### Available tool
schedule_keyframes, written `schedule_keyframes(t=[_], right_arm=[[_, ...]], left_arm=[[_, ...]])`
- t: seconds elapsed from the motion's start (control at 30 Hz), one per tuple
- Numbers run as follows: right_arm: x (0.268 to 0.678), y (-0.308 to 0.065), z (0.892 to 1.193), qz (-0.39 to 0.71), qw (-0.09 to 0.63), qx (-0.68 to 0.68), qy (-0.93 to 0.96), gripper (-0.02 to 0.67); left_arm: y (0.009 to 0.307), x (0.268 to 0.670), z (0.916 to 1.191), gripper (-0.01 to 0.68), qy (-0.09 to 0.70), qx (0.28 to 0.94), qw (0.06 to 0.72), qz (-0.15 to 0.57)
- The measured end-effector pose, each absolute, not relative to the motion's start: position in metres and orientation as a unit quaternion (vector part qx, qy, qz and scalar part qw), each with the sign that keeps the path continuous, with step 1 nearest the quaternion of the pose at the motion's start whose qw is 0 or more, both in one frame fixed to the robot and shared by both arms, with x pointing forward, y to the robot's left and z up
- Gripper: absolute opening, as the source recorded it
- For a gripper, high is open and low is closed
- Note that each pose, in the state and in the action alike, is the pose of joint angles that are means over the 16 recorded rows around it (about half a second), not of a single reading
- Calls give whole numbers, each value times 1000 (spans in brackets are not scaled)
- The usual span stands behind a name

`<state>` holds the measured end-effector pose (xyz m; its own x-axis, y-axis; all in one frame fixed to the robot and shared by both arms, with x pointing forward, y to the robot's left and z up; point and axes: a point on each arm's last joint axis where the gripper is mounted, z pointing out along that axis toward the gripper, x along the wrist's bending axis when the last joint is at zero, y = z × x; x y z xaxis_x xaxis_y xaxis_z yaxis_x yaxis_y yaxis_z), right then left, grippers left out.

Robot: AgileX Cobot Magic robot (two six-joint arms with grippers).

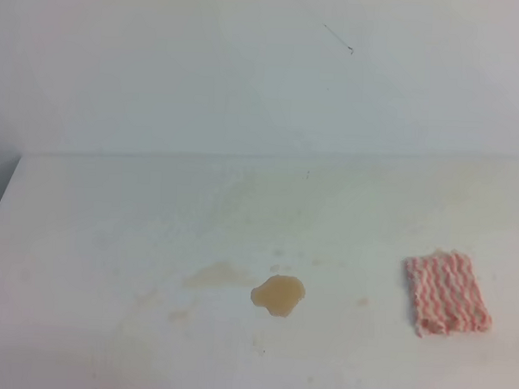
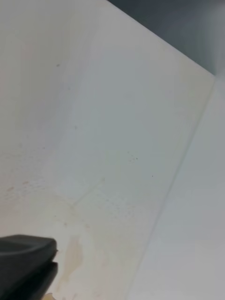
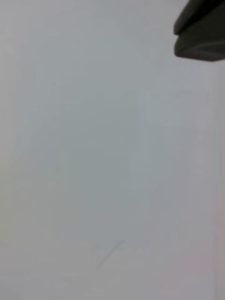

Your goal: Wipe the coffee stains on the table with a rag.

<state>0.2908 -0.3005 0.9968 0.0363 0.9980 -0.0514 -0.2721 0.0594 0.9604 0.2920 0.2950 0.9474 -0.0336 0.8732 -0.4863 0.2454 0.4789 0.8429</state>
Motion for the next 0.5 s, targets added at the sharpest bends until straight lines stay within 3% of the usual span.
schedule_keyframes(t=[0.23,0.5], right_arm=[[278,-303,1032,594,642,350,335,-4],[258,-304,1095,626,663,303,277,-4]], left_arm=[[295,292,947,1,660,424,551,285],[295,292,947,0,661,424,550,284]])
